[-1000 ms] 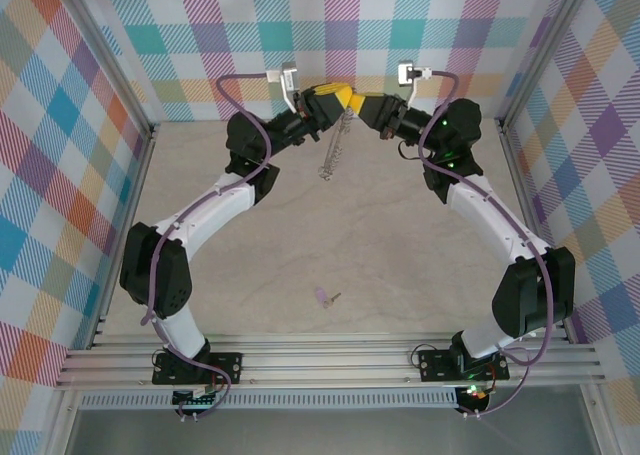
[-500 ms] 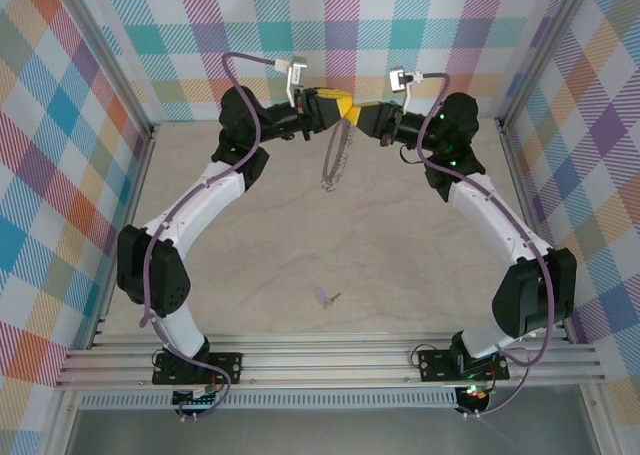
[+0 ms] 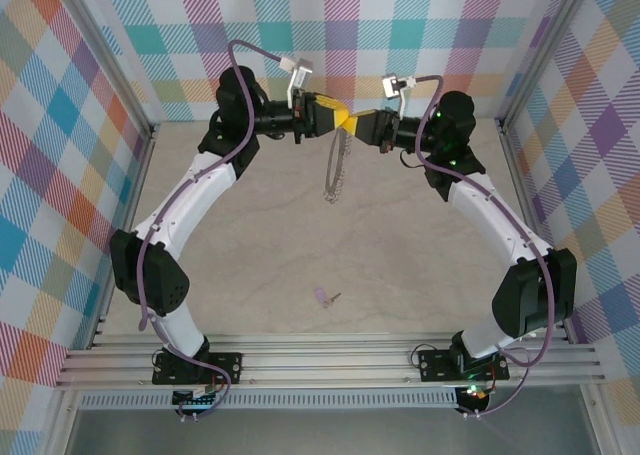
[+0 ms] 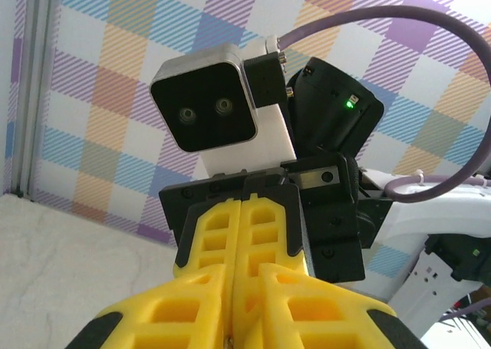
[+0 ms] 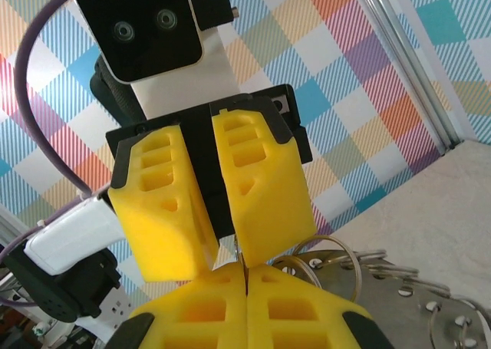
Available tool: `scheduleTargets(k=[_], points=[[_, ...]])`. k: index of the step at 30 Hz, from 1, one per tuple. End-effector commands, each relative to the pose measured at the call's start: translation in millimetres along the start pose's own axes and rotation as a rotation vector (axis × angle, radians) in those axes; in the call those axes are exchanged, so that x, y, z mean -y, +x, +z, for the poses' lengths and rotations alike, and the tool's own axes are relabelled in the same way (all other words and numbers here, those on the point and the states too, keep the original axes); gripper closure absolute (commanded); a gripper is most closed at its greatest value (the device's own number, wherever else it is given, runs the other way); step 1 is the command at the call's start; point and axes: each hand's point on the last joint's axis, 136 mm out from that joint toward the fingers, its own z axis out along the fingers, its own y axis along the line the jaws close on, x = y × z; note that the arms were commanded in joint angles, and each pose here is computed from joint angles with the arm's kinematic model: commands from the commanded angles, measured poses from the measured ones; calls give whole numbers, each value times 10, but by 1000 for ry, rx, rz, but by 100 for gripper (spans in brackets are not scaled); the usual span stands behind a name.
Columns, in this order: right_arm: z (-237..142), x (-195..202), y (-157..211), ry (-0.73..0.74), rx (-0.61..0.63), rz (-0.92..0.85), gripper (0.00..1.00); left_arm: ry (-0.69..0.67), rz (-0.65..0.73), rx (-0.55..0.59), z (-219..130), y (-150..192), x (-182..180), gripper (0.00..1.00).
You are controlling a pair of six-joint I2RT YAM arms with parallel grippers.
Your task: Put the keys on the keyring
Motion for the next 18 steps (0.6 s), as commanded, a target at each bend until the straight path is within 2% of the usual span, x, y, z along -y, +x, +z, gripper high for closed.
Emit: scheduleTargets(k=[1, 9, 14, 18], points=[[-91, -206, -254, 3, 62, -110, 100, 68, 14, -67, -74, 55, 162, 83], [-126, -169, -255, 18, 70, -106, 100, 72, -4, -112, -108, 150, 118, 96], [-150, -143, -261, 30, 78, -104, 100, 77, -9, -125, -118, 178, 109, 96], [-155, -125, -257, 35, 79, -102, 100, 85, -13, -143, -125, 211, 124, 91]])
